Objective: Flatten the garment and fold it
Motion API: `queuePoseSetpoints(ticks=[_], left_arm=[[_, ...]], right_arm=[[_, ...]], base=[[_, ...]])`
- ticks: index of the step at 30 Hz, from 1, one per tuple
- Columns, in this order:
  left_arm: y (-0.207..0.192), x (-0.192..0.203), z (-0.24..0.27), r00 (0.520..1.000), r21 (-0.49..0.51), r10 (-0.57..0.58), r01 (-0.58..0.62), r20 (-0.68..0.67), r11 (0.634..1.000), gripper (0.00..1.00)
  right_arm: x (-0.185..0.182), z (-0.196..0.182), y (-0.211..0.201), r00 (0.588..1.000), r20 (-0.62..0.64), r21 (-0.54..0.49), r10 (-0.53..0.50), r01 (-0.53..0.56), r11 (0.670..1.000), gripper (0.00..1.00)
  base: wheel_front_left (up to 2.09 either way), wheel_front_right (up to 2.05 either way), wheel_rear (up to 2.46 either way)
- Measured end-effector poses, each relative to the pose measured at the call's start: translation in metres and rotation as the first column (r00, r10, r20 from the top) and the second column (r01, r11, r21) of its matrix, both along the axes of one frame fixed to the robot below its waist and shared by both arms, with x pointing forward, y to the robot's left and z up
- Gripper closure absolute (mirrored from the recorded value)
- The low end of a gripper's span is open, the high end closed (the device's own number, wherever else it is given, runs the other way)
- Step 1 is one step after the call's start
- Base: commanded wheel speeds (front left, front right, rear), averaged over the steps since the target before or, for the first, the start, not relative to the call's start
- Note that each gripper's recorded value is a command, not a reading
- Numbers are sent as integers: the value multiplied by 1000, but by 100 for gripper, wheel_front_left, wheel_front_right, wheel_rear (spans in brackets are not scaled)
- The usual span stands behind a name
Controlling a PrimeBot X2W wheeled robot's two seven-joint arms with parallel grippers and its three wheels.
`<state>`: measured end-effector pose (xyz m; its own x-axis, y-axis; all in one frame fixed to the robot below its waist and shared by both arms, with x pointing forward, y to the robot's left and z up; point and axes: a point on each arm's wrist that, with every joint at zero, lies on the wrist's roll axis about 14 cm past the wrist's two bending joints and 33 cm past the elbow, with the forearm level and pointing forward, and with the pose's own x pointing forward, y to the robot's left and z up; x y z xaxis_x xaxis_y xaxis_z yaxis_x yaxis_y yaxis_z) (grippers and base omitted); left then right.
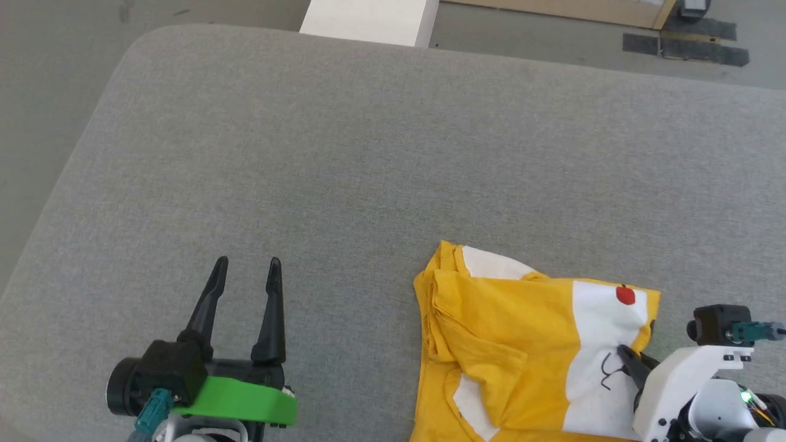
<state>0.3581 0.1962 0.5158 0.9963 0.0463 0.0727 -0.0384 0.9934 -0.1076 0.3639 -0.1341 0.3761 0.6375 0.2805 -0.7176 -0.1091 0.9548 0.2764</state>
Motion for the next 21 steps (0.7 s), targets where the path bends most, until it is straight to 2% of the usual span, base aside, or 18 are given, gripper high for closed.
queuePoseSetpoints(ticks=[5, 12, 17, 21], left_arm=[[-8, 4, 12, 999, 25, -34, 33, 40, 999, 0], [-30, 18, 24, 989, 46, -125, 122, 74, 991, 0], [-49, 31, 33, 976, 52, -193, 189, 100, 981, 0], [-68, 41, 37, 961, 60, -253, 248, 110, 967, 0]], right_arm=[[13, 22, -4, 997, 81, -3, -14, 15, 1000, 100], [29, 55, -48, 985, 171, -134, -10, 34, 990, 100], [37, 77, -87, 978, 206, -248, -5, 57, 967, 100], [42, 98, -124, 971, 238, -339, -19, 101, 935, 100]], base=[[0, 0, 0], [0, 0, 0], [0, 0, 0], [0, 0, 0]])
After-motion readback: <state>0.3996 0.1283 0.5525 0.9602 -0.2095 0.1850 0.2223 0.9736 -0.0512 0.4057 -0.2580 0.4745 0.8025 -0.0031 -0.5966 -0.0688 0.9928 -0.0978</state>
